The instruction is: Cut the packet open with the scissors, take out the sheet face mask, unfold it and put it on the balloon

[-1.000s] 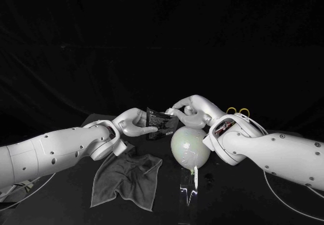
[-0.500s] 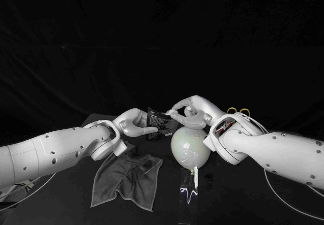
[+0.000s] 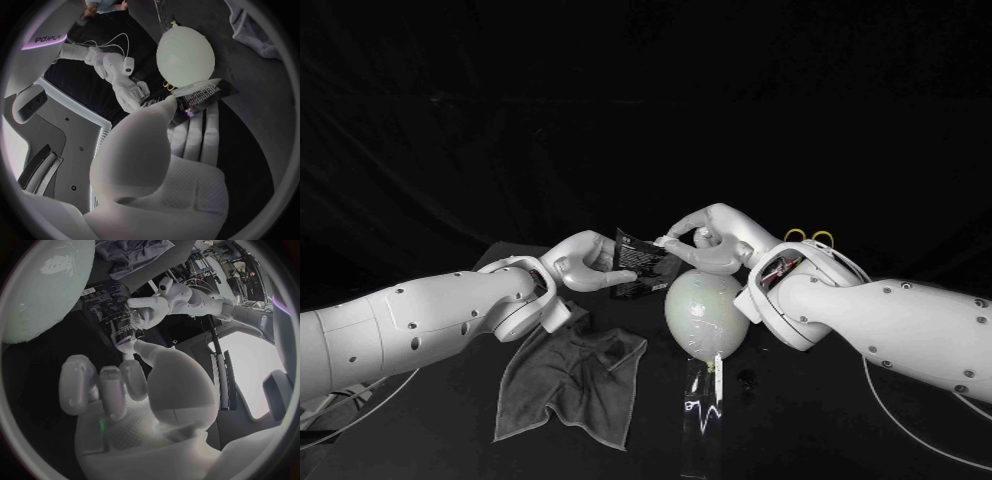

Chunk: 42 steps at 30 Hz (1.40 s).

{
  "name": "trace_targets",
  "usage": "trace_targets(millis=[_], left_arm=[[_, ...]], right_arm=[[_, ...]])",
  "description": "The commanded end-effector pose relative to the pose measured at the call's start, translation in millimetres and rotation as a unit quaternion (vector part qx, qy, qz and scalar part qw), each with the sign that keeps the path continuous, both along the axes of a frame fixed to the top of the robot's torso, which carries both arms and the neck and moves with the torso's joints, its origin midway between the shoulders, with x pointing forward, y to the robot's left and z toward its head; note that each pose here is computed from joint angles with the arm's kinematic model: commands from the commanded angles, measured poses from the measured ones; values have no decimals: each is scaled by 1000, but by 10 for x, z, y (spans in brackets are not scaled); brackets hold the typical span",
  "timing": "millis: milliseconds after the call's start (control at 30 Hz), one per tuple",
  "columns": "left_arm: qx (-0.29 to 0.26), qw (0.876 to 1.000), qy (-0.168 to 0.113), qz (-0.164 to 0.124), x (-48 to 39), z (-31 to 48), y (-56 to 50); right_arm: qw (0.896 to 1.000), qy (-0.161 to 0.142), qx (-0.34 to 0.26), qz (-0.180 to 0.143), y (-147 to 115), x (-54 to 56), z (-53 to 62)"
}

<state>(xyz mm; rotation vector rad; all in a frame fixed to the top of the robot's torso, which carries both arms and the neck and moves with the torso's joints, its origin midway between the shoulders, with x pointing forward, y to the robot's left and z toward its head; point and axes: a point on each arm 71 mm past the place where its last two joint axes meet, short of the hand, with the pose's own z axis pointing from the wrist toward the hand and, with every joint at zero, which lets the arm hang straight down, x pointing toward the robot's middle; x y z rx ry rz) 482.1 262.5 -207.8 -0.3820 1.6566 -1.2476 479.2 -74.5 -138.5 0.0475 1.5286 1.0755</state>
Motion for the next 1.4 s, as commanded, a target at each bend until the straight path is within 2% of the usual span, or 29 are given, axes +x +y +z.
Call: trace_targets(millis=[33,500,767,933,1067,1267,1400], left_arm=[[-4,1000,2,-8,-6,7,-23],[-1,1000,5,-6,-7,3,-5],[4,1000,14,-5,-11,-14,16],[8,1000,19,-3,-12,-27,38],[13,1000,21,-2,-10,-39,56],[21,999,25,-1,-14,-54,95],[24,999,28,-3,-29,-57,136]], right_arm=[[1000,-3,14,0,1,3,19],[998,-32,44,-13,-31,-5,77],[995,-45,79,-28,-94,14,150],[993,-42,106,-44,-170,79,221],[990,-35,126,-62,-256,173,280],[983,-14,159,-92,-399,316,330],[979,-3,175,-103,-464,369,354]])
